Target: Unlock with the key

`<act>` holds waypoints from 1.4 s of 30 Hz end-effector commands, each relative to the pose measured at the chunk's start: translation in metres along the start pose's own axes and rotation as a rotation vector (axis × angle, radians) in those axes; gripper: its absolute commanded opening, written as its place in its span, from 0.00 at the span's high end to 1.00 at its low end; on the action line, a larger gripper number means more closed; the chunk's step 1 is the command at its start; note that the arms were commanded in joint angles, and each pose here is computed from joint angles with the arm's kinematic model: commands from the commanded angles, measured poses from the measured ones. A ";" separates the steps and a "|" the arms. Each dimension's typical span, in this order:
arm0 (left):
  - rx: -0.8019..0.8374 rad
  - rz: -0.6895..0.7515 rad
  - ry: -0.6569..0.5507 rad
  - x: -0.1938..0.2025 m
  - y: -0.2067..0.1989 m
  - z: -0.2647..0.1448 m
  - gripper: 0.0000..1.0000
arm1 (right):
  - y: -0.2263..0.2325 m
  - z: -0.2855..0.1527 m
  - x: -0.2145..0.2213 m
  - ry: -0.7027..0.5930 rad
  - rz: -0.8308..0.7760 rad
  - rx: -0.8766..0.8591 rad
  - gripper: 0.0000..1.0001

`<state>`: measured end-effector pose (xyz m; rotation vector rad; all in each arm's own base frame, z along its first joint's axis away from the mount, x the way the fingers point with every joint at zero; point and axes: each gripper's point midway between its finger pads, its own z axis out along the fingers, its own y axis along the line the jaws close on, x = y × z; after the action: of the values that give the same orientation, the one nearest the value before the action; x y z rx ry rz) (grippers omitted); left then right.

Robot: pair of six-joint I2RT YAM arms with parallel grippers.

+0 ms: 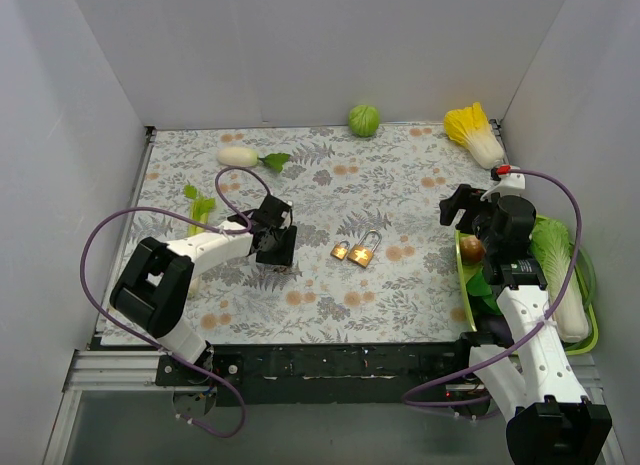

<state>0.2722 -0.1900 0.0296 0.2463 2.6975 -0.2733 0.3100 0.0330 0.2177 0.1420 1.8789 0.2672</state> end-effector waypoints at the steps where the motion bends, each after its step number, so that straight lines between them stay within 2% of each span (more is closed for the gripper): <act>1: -0.031 -0.011 0.005 0.007 0.005 -0.003 0.55 | 0.003 -0.001 -0.011 -0.029 0.004 -0.007 0.17; 7: -0.057 -0.018 0.029 0.011 0.009 0.002 0.56 | 0.006 -0.001 -0.010 -0.024 0.011 -0.021 0.17; 14: -0.026 -0.004 0.039 0.014 0.002 0.002 0.62 | 0.005 -0.001 -0.010 -0.026 0.010 -0.014 0.17; 15: -0.018 0.000 0.045 0.015 0.001 0.003 0.65 | 0.005 -0.001 -0.010 -0.026 0.010 -0.014 0.18; 16: -0.009 0.006 0.048 0.016 -0.002 0.003 0.72 | 0.005 -0.002 -0.010 -0.025 0.012 -0.013 0.17; 19: 0.000 0.012 0.053 0.017 -0.004 0.003 0.85 | 0.005 -0.002 -0.010 -0.022 0.012 -0.013 0.18; 26: 0.021 0.007 -0.021 0.004 -0.008 -0.009 1.00 | 0.012 -0.003 -0.010 -0.015 0.017 -0.051 0.20; 36: 0.146 0.009 -0.273 -0.036 -0.027 -0.058 1.00 | 0.042 0.003 0.009 0.058 0.030 -0.211 0.27; 39: 0.177 0.035 -0.251 -0.030 -0.031 -0.057 1.00 | 0.053 0.005 0.018 0.087 0.010 -0.246 0.28; 42: 0.212 0.113 -0.188 -0.015 -0.034 -0.051 0.88 | 0.069 0.006 0.028 0.119 -0.033 -0.296 0.28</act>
<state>0.2734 -0.2093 0.0983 0.2733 2.4331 -0.4831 0.3037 0.0829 0.1981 0.0017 1.9736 0.4840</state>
